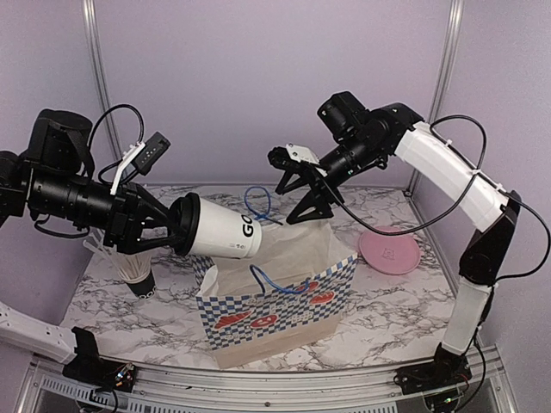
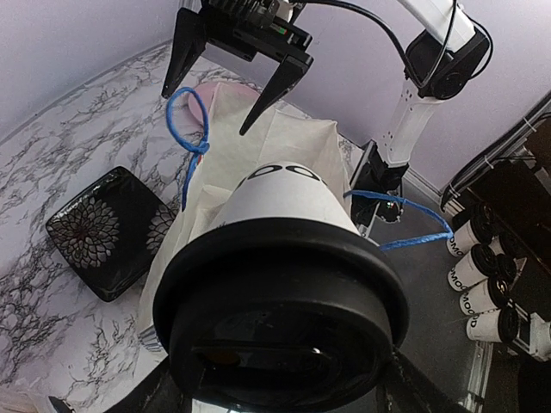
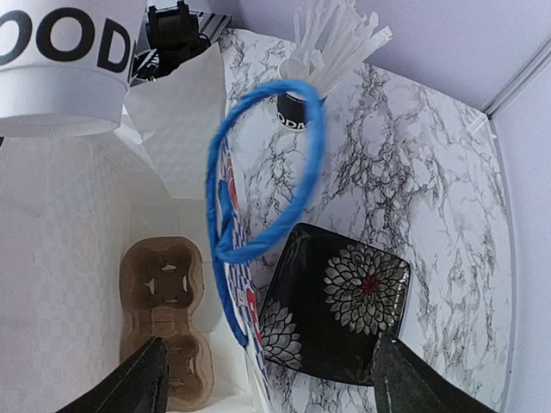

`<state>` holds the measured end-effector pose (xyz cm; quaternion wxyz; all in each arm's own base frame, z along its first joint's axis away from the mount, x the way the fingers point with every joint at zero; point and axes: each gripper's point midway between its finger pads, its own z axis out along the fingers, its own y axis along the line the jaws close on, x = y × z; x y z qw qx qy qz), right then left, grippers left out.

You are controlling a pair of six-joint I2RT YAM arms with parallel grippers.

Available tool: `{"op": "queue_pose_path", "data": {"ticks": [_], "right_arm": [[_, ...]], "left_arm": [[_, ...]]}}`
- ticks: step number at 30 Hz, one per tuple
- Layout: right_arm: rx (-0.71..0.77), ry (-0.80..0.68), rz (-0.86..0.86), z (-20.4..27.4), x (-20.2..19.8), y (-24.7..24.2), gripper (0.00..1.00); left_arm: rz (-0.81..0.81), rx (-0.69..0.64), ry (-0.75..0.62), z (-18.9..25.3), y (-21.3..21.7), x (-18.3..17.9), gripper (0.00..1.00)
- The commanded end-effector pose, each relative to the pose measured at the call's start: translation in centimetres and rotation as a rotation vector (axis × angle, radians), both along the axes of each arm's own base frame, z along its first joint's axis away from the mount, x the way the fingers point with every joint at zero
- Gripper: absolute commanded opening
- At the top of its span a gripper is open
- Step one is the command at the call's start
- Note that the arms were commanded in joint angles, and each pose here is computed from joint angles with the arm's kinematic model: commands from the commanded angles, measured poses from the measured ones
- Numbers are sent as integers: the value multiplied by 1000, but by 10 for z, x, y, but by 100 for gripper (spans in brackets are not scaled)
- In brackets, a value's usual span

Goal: Pack the takeout coffee

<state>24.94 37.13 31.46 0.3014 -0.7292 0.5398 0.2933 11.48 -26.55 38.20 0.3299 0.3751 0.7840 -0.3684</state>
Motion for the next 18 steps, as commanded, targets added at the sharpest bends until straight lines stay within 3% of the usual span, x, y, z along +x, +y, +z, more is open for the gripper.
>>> {"op": "queue_pose_path", "data": {"ticks": [1, 8, 14, 18], "right_arm": [[-39, -14, 16, -3, -7, -11, 78], [-82, 18, -17, -25, 6, 1, 61], [-97, 10, -26, -25, 5, 2, 31], [-97, 5, -58, -22, 6, -2, 1]], "left_arm": [[-78, 13, 27, 3, -6, -12, 49], [-87, 129, 29, -12, -18, 0, 49], [-89, 220, 54, -25, -31, 10, 49], [-95, 281, 58, -35, -46, 15, 49]]}}
